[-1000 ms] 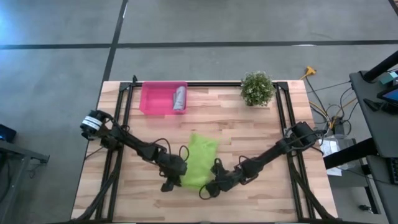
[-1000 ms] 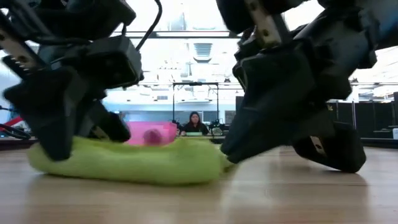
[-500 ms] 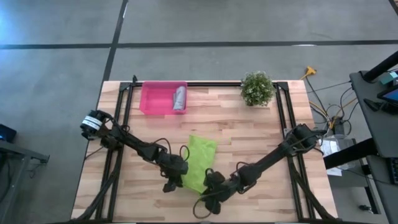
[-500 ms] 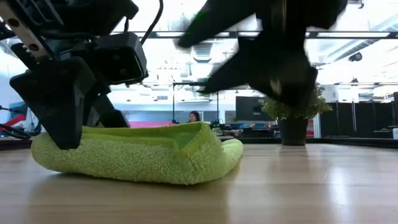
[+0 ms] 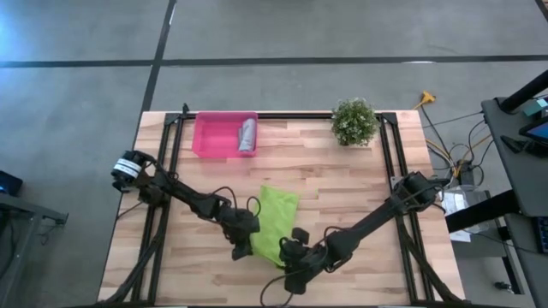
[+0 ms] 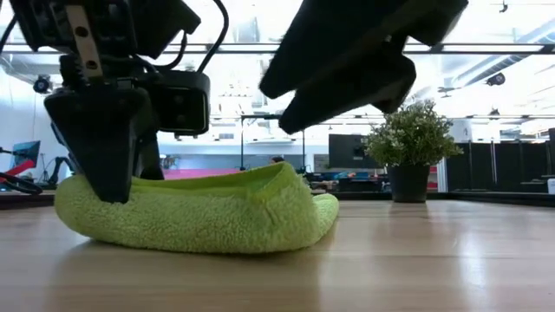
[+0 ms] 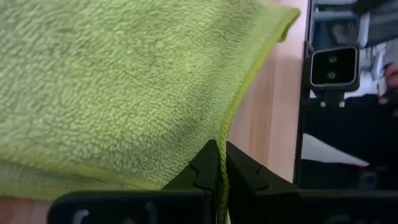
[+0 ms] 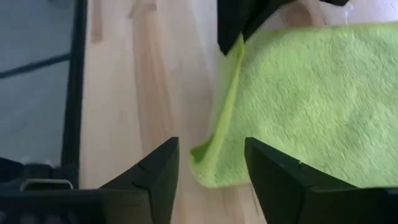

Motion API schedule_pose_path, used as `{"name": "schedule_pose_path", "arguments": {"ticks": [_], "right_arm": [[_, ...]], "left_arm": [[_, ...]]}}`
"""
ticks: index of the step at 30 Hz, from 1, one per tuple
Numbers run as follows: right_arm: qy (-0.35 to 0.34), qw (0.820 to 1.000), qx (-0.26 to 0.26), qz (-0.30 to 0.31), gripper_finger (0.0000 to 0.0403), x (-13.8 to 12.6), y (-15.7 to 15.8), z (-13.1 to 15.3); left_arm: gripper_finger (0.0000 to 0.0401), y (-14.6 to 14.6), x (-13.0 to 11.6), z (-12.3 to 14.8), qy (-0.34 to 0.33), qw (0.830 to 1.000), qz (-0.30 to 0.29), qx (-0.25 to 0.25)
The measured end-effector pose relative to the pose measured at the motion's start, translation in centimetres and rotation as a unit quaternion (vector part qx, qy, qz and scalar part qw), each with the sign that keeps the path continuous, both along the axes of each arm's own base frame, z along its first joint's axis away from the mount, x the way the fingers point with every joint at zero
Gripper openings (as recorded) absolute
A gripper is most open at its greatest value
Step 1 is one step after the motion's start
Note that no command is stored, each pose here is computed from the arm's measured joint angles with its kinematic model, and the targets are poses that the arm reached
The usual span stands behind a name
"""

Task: Roll microfiber towels into tight, uniform cylinder then place into a basket
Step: Roll the green microfiber cloth

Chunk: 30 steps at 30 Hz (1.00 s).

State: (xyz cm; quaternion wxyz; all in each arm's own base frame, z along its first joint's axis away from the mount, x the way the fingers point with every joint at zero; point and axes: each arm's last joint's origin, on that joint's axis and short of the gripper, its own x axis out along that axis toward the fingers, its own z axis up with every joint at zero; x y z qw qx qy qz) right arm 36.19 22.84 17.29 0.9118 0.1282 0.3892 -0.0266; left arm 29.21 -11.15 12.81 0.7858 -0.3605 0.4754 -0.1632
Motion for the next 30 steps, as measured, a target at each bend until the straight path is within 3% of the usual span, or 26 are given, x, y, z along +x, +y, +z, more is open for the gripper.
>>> {"name": "schedule_pose_path", "arguments": {"ticks": [6, 15, 23, 30], "right_arm": [[-0.016, 1.000, 0.008, 0.000, 0.0204, 0.5, -0.1, -0.9], [-0.006, 0.994, -0.045, 0.102, 0.0206, 0.6, 0.3, -1.8], [-0.020, 0.962, -0.160, 0.219, 0.0184, 0.7, 0.3, -1.9], [-0.026, 0.947, -0.172, 0.272, 0.0169, 0.6, 0.7, -2.2]], "left_arm": [[0.0000, 0.2, 0.2, 0.1, 0.007, 1.000, 0.016, -0.012], [0.0000, 0.2, 0.1, 0.0, 0.013, 1.000, 0.013, -0.015], [0.0000, 0.6, 0.2, 0.0, 0.013, 1.000, 0.018, -0.014], [0.0000, 0.7, 0.2, -0.1, 0.014, 1.000, 0.019, -0.014]]}}
